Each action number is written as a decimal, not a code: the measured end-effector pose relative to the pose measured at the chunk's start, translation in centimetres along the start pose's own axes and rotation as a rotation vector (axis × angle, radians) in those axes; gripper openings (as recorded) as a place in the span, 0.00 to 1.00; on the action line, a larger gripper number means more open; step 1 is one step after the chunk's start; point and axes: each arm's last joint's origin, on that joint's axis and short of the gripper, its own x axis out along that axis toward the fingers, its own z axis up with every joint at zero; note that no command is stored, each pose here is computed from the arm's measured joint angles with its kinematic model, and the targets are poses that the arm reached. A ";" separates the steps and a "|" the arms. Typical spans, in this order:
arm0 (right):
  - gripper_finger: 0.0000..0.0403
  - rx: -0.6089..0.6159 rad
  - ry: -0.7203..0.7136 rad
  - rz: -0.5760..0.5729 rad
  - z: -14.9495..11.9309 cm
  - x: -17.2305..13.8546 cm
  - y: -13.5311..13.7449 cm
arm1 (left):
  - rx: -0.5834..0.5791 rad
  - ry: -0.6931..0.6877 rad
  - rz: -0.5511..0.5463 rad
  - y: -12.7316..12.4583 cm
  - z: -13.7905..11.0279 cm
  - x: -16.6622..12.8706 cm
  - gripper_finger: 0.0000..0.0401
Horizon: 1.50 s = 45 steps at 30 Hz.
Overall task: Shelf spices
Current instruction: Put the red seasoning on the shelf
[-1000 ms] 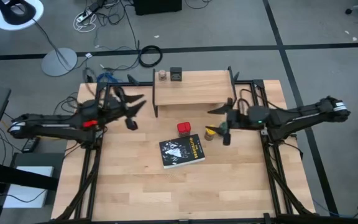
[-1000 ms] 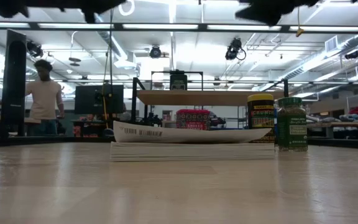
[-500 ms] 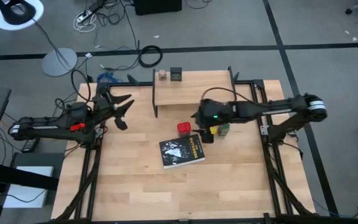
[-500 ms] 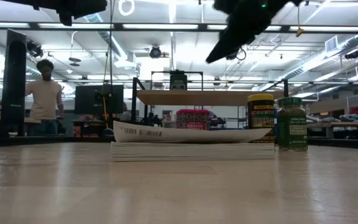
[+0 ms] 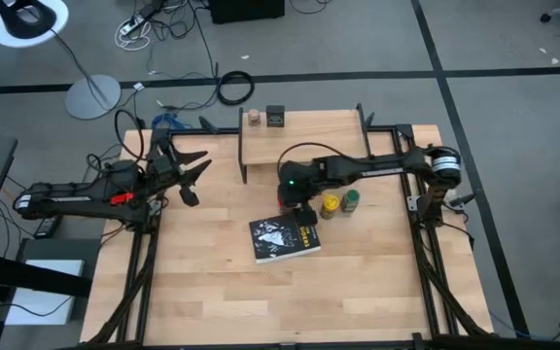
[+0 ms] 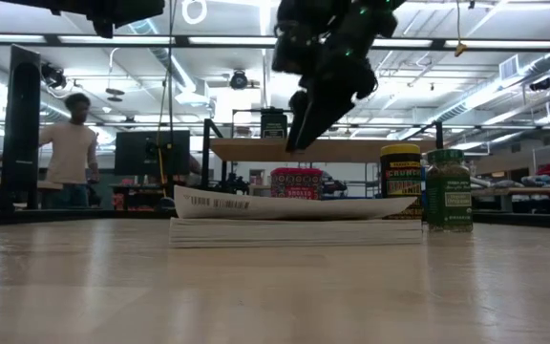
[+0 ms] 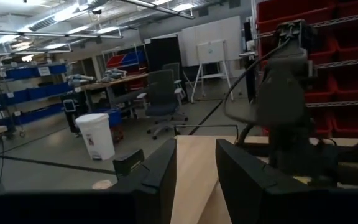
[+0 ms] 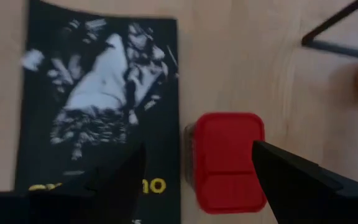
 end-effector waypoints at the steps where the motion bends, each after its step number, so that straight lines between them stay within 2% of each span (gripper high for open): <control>1: 0.73 0.003 0.009 0.000 0.0 0.4 -0.2 | 0.001 0.000 0.000 0.0 0.0 0.0 0.29; 5: 0.73 0.015 0.041 -0.002 -0.1 1.7 -0.8 | 0.001 -0.004 -0.026 -0.1 0.0 0.0 0.29; 10: 0.73 0.011 0.050 -0.075 0.0 2.2 -1.1 | 0.002 -0.007 -0.042 -0.1 0.0 0.0 0.29; 24: 0.72 0.044 0.158 -0.049 -1.5 3.6 -2.0 | 0.006 -0.007 -0.042 -0.1 0.0 0.0 0.29; 28: 0.66 0.044 0.167 -0.045 -1.6 4.0 -2.0 | 0.006 -0.007 -0.041 -0.1 0.0 0.0 0.29; 31: 0.56 0.043 0.185 -0.037 -1.8 4.3 -1.8 | 0.006 -0.007 -0.041 -0.1 0.0 0.0 0.29; 33: 0.52 0.039 0.176 -0.038 -1.7 4.3 -1.7 | 0.006 -0.007 -0.041 -0.1 0.0 0.0 0.29; 40: 0.52 0.016 0.176 -0.057 -1.1 3.7 -0.6 | 0.013 0.011 -0.045 -0.2 -0.2 0.0 0.29; 45: 0.52 -0.033 0.184 -0.129 1.8 0.6 0.2 | 0.021 0.031 -0.049 -0.2 -0.4 0.0 0.29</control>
